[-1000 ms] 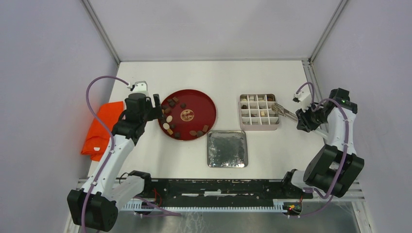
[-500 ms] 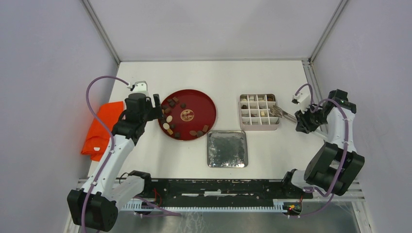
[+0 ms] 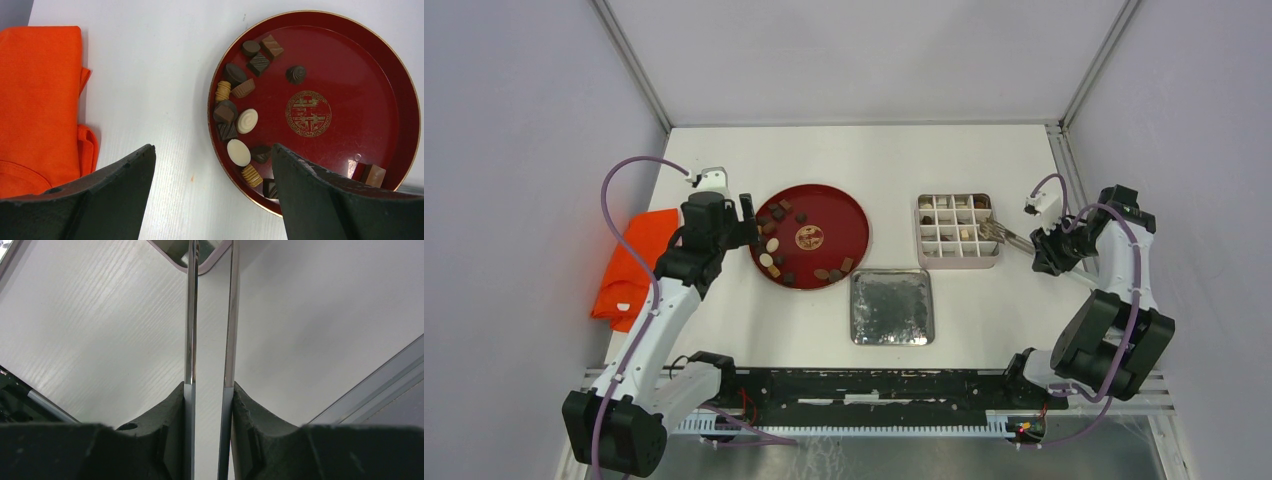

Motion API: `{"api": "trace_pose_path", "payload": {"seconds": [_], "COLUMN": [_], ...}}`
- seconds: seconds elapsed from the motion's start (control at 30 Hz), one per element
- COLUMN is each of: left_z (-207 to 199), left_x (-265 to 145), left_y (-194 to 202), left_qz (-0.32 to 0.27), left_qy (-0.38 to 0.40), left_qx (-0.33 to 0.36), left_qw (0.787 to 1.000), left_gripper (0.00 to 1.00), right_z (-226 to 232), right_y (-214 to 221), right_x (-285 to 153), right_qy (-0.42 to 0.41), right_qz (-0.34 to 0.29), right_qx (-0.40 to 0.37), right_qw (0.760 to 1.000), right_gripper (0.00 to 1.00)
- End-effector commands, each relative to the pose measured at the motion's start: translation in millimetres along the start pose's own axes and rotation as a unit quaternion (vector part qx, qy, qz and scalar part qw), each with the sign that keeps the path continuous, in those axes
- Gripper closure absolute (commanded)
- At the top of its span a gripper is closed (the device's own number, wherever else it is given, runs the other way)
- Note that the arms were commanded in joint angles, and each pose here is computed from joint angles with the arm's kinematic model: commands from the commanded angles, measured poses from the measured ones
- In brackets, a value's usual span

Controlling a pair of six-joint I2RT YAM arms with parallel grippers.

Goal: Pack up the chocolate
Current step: Place the fake chocolate in the packing box.

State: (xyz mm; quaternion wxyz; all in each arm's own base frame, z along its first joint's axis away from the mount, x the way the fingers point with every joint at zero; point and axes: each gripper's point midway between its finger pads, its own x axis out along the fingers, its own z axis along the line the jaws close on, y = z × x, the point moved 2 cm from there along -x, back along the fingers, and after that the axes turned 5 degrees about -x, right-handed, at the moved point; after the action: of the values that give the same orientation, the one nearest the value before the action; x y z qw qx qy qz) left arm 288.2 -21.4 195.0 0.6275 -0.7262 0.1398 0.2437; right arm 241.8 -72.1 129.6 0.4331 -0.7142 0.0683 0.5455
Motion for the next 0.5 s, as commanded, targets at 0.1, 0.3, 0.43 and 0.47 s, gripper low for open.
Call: {"api": "trace_pose_path", "payload": {"seconds": [0.1,0.3,0.43,0.47], "left_z": [-0.8,-0.6,-0.7,-0.5], "left_x": [0.5,0.3,0.3,0.5], "left_y": [-9.0,-9.4,-9.6,-9.7], "left_qz": [-0.017,-0.018,-0.018,-0.018], "left_qy": [0.006,0.006,0.006,0.006], "left_qx": [0.016,0.015,0.015,0.014], "left_qw": [1.000,1.000,1.000,1.000], "left_gripper": [0.09,0.09,0.09,0.09], "right_z": [-3.9,-3.7,1.8,3.6], "right_y": [-4.5,-7.3,-15.5,-18.2], "right_x": [-0.6,-3.4,-8.2,-9.3], "right_qy": [0.005,0.004,-0.006,-0.010], "right_qz": [-0.013,-0.017,-0.034,-0.040], "right_qx": [-0.010,-0.012,-0.023,-0.027], "right_qw": [1.000,1.000,0.999,0.999], "right_gripper": [0.61,0.60,0.62,0.63]}}
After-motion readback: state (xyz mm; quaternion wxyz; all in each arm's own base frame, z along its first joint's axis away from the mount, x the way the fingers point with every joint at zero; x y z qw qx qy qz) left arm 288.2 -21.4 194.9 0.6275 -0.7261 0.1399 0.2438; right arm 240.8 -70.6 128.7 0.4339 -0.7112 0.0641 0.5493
